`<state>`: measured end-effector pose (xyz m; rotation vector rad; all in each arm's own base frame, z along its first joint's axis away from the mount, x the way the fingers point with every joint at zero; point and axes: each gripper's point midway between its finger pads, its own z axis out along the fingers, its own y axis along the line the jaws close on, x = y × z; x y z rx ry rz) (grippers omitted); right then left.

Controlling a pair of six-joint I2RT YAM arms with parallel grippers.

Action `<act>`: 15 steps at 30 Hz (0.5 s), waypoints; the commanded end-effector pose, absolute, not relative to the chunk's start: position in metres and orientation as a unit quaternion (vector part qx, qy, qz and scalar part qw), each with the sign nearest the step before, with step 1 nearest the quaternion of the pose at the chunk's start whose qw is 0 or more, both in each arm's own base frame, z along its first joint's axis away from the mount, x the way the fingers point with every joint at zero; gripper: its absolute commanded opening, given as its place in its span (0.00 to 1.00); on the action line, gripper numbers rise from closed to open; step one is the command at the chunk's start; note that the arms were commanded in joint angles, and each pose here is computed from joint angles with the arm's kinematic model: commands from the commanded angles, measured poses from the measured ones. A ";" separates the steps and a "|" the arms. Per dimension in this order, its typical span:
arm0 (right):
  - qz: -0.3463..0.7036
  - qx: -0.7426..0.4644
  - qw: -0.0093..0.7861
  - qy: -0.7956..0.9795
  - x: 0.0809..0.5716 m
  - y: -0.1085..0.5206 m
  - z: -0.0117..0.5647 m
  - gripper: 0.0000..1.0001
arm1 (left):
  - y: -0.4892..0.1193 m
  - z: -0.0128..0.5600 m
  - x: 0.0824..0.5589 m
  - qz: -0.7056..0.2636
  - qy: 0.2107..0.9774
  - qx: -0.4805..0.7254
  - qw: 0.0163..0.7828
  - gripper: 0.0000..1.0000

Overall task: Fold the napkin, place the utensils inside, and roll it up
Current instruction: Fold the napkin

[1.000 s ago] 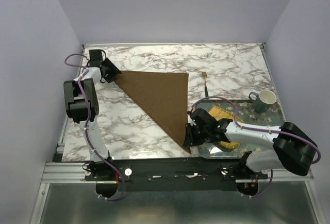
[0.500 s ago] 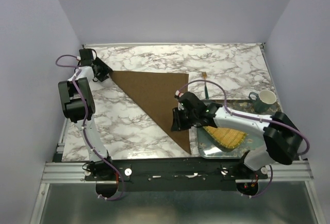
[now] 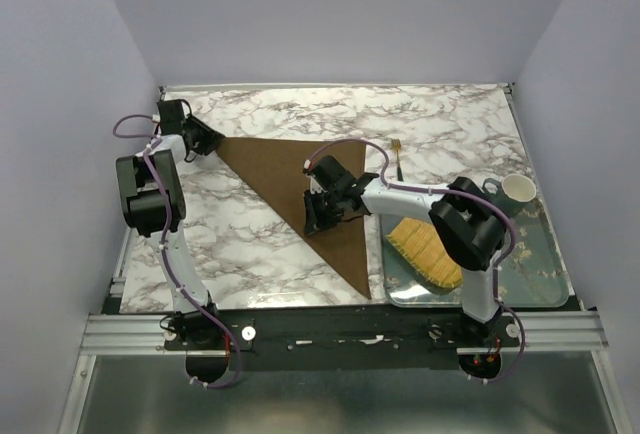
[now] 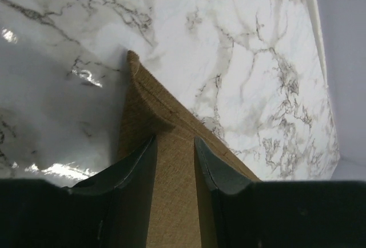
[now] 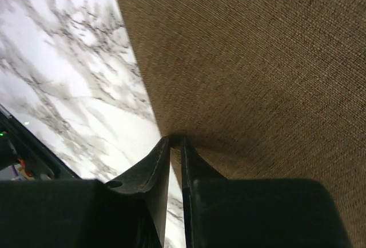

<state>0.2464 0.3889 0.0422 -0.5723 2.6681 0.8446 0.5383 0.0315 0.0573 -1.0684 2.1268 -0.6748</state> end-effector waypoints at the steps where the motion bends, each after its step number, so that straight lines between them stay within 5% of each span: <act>1: 0.293 -0.202 0.116 0.927 0.244 0.388 0.027 0.20 | 0.042 0.055 0.563 -0.253 0.805 -0.409 0.348 0.40; 10: 0.271 -0.218 0.112 0.931 0.210 0.350 0.027 0.20 | 0.079 0.026 0.569 -0.197 0.834 -0.405 0.318 0.41; 15: 0.282 -0.213 0.162 0.921 0.233 0.356 0.080 0.39 | 0.065 0.085 0.569 -0.191 0.835 -0.364 0.365 0.50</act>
